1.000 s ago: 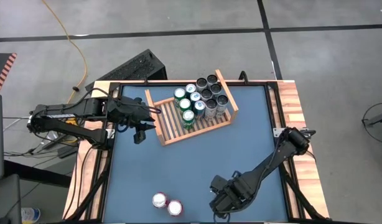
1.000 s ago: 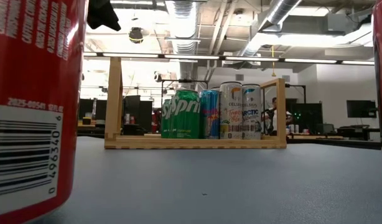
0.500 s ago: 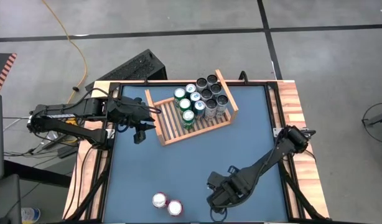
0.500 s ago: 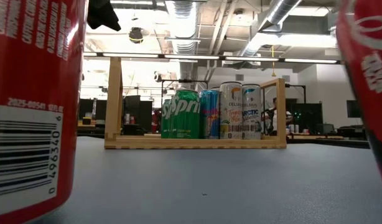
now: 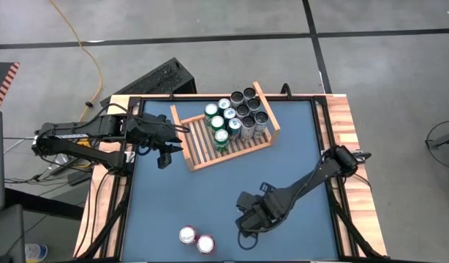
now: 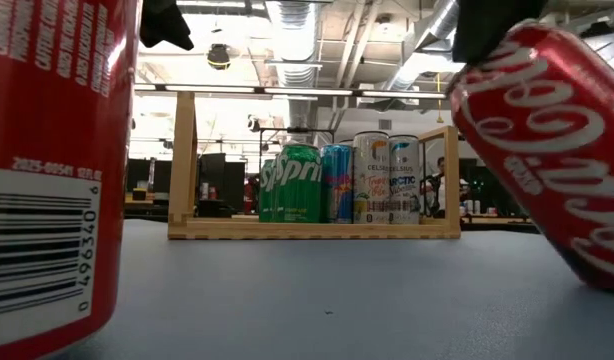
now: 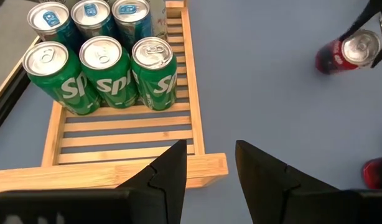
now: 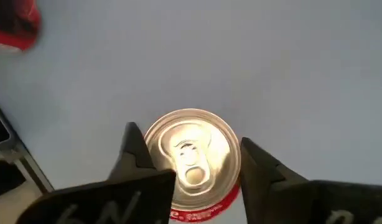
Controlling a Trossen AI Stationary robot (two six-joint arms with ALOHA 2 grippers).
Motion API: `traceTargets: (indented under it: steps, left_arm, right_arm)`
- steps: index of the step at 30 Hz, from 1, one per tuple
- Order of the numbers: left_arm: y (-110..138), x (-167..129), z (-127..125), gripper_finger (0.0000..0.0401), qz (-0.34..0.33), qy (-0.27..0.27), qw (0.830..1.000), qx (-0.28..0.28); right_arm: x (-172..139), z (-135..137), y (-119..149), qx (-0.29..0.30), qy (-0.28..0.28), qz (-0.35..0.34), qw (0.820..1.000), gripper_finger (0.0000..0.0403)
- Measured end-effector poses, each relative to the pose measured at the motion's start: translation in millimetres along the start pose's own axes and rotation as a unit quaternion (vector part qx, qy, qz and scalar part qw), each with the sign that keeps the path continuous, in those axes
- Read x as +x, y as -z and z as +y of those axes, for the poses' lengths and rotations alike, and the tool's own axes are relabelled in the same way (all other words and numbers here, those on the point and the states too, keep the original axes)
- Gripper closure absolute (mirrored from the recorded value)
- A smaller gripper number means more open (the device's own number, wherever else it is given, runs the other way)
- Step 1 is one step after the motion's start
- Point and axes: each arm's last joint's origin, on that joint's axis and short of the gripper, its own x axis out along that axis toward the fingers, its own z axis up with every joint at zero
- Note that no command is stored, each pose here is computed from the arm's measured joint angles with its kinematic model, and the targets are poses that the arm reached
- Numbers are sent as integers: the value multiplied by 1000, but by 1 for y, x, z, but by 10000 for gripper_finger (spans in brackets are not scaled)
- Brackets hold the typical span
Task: Place canned beverage on shelf
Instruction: Put the red-white soda can on the shelf
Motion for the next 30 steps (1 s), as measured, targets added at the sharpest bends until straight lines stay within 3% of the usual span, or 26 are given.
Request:
traceTargets:
  steps: [5,10,13,16,19,24,30]
  left_arm:
    - [0,0,0,278,-2,0,1000,-3]
    - [-3,0,-1,278,-13,3,1000,1]
    - [-4,0,-3,278,-16,38,999,14]
    - [-4,2,-8,278,-11,89,995,45]
    - [-5,5,-11,278,-9,92,994,52]
    - [-4,17,-15,278,10,92,994,56]
    - [1,29,-22,278,52,101,991,69]
  right_arm:
    - [-6,3,3,5,10,-35,999,316]
    - [-16,4,-2,-6,12,-68,998,354]
    - [-29,5,-7,-14,4,-82,996,372]
    - [-54,10,-8,-84,-32,-88,992,384]
    - [-70,13,-5,-181,-75,-64,978,382]
    - [-67,9,-12,-289,-104,-31,951,329]
    - [-52,3,-21,-374,-123,-9,919,203]
